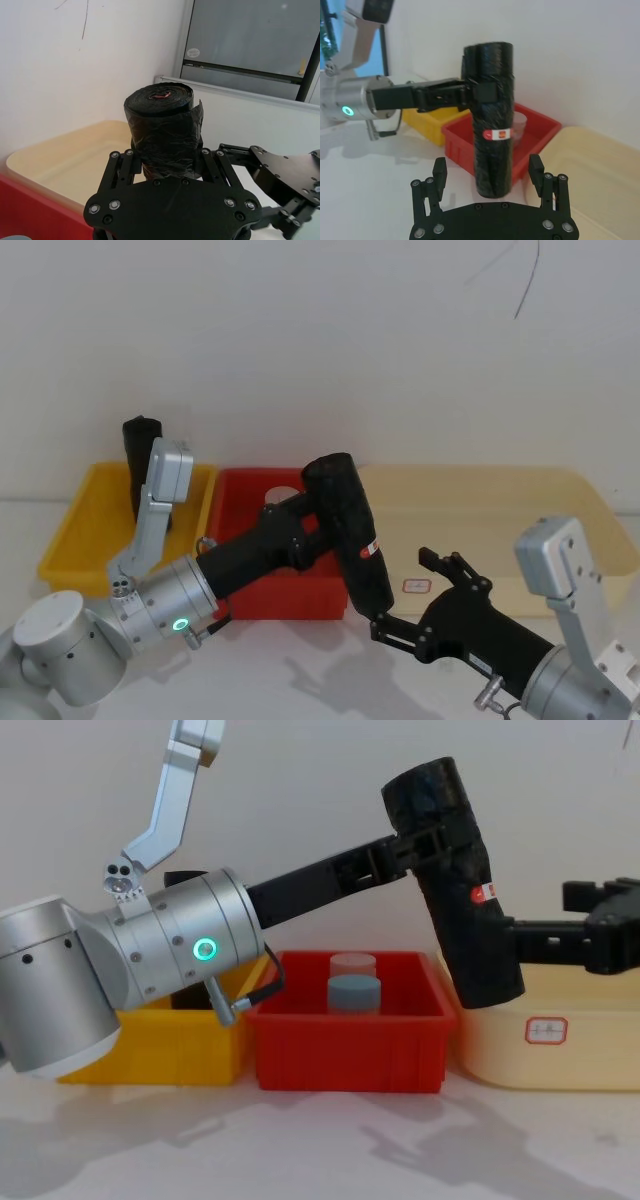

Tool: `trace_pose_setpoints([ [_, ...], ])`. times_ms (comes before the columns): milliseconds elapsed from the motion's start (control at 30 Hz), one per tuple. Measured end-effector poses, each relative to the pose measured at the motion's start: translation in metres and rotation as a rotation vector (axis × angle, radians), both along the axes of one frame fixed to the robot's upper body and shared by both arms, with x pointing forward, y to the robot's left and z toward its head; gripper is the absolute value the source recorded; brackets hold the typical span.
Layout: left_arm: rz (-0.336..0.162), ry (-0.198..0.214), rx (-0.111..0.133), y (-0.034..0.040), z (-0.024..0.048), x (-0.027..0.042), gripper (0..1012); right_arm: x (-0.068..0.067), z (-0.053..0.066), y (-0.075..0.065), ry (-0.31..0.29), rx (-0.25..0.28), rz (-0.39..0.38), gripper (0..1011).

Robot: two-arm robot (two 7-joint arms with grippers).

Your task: Pick up the garbage bag with the one hand and transfer it to the other hand.

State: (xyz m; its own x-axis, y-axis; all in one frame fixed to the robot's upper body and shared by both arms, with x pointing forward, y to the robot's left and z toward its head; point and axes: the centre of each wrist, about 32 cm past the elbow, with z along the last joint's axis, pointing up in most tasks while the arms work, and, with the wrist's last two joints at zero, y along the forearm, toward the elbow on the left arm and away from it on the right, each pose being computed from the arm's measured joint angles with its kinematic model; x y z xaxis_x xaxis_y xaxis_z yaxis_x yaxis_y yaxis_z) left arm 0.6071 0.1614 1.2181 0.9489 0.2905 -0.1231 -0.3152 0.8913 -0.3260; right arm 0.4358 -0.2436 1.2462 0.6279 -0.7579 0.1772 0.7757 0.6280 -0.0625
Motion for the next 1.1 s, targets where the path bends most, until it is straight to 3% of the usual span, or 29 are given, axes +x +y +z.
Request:
trace_pose_setpoints([
  [400, 0.0, 0.0, 0.0, 0.0001, 0.0, 0.0, 523, 0.006, 0.011, 0.008, -0.003, -0.007, 0.071, 1000],
  [1100, 0.0, 0.0, 0.0, 0.0, 0.0, 0.0, 523, 0.022, 0.003, 0.006, -0.004, -0.036, 0.053, 1000],
])
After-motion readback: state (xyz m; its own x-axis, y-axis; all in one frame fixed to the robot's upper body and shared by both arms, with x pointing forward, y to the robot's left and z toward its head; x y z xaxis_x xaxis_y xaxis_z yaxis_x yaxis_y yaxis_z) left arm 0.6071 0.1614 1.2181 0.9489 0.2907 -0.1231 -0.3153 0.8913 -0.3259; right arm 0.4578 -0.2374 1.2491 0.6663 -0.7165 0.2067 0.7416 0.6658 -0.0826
